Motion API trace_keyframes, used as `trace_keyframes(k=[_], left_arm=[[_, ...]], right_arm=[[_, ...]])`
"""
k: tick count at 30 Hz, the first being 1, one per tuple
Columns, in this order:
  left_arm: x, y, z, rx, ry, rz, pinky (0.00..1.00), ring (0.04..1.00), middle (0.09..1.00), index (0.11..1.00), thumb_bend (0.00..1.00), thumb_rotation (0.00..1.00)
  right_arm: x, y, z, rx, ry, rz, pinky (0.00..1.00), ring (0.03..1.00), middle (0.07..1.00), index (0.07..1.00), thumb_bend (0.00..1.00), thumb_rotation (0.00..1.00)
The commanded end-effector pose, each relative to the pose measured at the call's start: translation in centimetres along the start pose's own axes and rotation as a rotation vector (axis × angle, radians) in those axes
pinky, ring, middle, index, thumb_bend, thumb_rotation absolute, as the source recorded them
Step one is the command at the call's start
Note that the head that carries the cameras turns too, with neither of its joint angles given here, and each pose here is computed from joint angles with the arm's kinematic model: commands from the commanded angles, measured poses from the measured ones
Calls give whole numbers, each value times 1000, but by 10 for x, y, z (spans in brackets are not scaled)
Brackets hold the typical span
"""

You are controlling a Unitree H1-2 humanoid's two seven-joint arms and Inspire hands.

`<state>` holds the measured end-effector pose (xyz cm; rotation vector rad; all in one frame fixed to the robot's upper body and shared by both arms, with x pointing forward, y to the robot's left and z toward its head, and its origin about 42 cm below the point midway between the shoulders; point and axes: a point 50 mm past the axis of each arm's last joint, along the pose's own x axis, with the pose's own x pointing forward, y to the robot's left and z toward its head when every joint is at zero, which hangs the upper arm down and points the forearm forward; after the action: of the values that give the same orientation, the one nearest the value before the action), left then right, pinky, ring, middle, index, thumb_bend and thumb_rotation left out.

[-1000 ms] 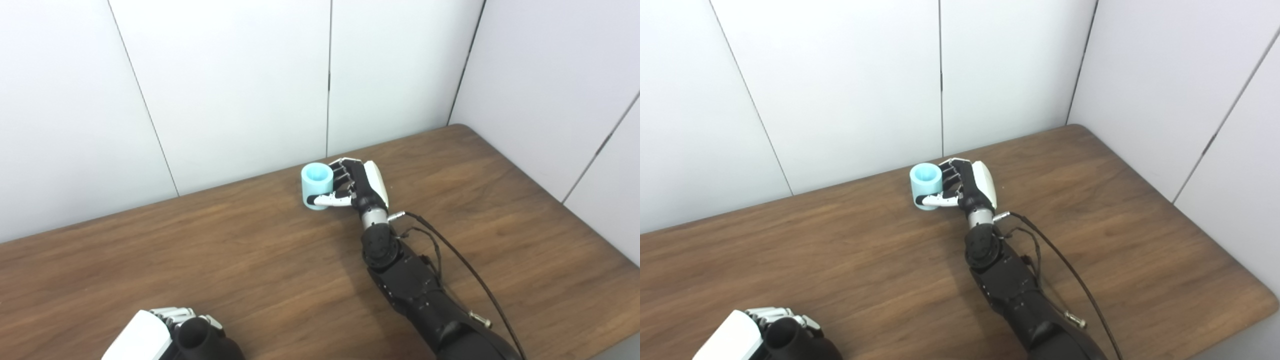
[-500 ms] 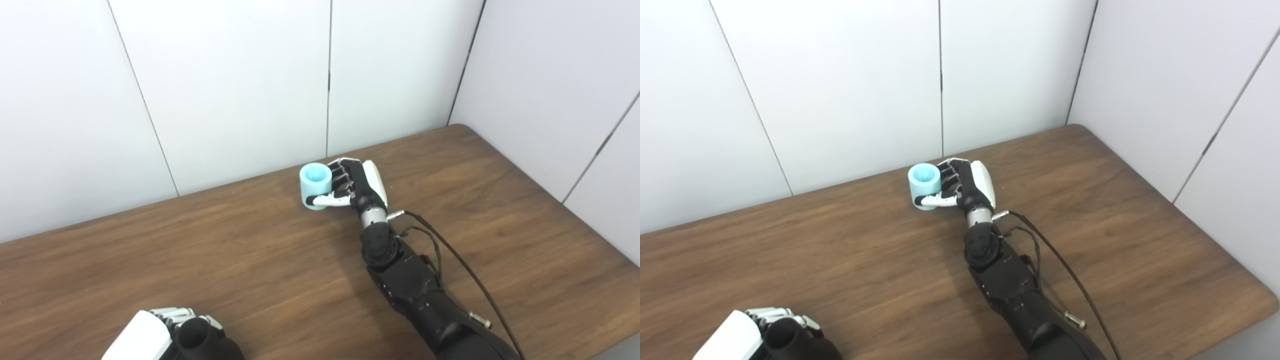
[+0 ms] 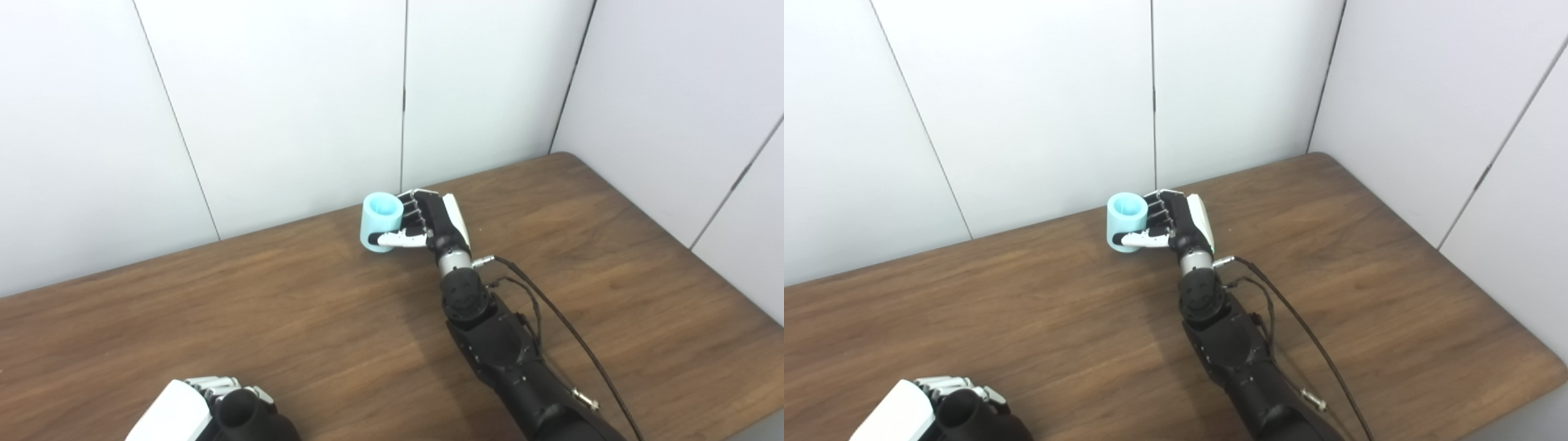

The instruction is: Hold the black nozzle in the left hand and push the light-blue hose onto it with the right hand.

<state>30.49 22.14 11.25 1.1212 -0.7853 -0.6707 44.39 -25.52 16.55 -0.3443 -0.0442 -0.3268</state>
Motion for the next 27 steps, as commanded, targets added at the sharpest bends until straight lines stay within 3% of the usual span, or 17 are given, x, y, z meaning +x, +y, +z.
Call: trace_keyframes(k=[1,8,11,14,20,21,23,27], left_arm=[[-61,-70,27,-167,96,-169,361,469,481,490,522,0],[-59,-69,24,-169,97,-175,358,466,484,486,522,0],[-57,-70,23,-164,93,-175,356,466,484,487,522,0],[-54,-72,22,-157,87,-174,353,463,481,490,522,0],[-42,-76,24,-162,76,-170,362,467,482,489,522,0],[-39,-76,25,-163,72,-168,365,469,482,489,522,0],[-33,-78,27,-159,62,-168,366,468,483,489,522,0],[-23,-88,32,-169,53,-181,369,458,488,482,522,0]], right_arm=[[11,-4,36,49,-94,-18,537,493,471,472,518,0],[6,-6,41,77,-91,0,606,501,458,478,517,0],[3,-7,46,81,-101,6,555,497,461,477,517,0],[0,-9,51,68,-106,17,589,502,450,481,516,0],[-18,-18,70,44,-140,66,543,499,467,471,516,0],[-22,-21,73,52,-147,76,471,466,472,478,518,0],[-29,-26,79,71,-161,97,427,447,481,478,518,0],[-46,-35,88,97,-180,136,436,449,487,472,518,0]])
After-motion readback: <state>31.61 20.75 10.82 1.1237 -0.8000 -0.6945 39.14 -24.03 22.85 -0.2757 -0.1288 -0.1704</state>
